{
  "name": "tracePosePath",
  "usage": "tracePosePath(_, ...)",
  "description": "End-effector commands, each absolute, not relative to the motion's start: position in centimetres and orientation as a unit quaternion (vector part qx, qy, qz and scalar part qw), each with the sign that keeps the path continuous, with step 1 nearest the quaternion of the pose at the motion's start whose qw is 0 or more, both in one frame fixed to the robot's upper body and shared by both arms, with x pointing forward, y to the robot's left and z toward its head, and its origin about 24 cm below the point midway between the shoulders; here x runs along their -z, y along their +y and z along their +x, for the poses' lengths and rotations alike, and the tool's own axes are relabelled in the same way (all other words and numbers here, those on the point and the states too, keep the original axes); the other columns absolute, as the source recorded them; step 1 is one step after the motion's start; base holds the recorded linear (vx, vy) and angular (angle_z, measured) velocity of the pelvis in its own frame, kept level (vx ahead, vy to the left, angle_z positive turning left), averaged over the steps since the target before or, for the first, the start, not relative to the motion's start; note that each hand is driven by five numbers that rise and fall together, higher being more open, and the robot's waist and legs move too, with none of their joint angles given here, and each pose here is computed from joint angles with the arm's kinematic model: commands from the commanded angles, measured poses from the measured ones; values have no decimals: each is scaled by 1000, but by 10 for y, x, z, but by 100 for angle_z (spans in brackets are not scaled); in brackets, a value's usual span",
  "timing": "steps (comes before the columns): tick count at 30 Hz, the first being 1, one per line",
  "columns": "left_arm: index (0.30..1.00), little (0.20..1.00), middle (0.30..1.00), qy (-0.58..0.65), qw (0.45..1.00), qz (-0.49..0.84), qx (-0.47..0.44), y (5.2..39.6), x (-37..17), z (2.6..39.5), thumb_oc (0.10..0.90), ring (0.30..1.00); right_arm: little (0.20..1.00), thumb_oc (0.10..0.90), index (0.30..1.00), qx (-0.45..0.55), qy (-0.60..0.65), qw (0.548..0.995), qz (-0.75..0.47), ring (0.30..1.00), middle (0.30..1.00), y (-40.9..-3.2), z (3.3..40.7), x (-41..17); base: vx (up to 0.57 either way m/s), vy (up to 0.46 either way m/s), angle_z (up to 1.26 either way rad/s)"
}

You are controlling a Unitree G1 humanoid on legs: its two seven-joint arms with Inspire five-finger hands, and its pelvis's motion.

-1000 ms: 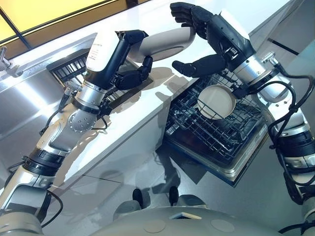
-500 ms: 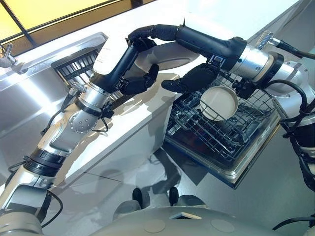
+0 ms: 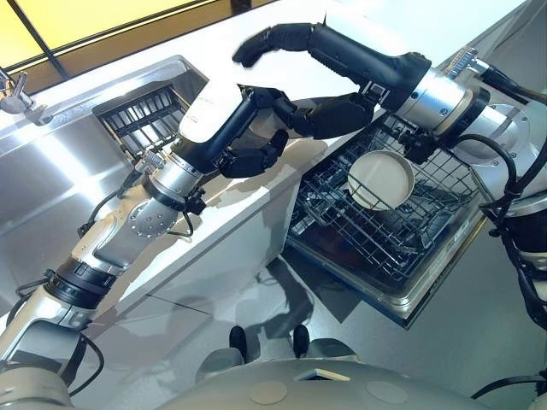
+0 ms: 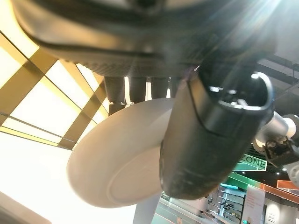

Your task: Pick up plates and place into dishwasher.

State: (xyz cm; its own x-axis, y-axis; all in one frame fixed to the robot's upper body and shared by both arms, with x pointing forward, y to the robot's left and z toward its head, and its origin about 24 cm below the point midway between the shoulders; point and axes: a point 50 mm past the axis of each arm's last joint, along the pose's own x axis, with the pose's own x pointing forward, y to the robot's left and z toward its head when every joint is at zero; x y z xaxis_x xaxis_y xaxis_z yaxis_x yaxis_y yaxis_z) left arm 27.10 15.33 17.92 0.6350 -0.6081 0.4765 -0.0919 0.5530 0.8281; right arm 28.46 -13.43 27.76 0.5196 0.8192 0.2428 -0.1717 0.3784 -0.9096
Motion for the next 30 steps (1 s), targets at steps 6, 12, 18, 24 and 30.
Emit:
tracePosePath(6,300,200,300,-549,736,384,95,149,-250,258,100,300,900,800,900,-223,-342,854,-324,900,900,-160,313,-277,-5,-8,5)
tracePosePath(12,300,200,300,-540,725,421,77,161,-256,260,100,300,900,800,900,-185,-371,881,-226,900,900,-181,312,-297,-3,-3,2)
tracePosePath(18,300,200,300,-526,722,446,56,176,-261,264,100,300,900,800,900,-184,-446,871,-92,900,900,-204,295,-332,0,0,0)
tracePosePath(24,300,200,300,-514,724,458,44,188,-262,265,100,300,900,800,900,-177,-464,866,-57,900,900,-215,286,-339,0,0,0)
tracePosePath(30,300,200,300,-513,719,467,33,195,-263,264,100,300,900,800,900,-197,-425,875,-123,900,900,-214,290,-327,0,0,0)
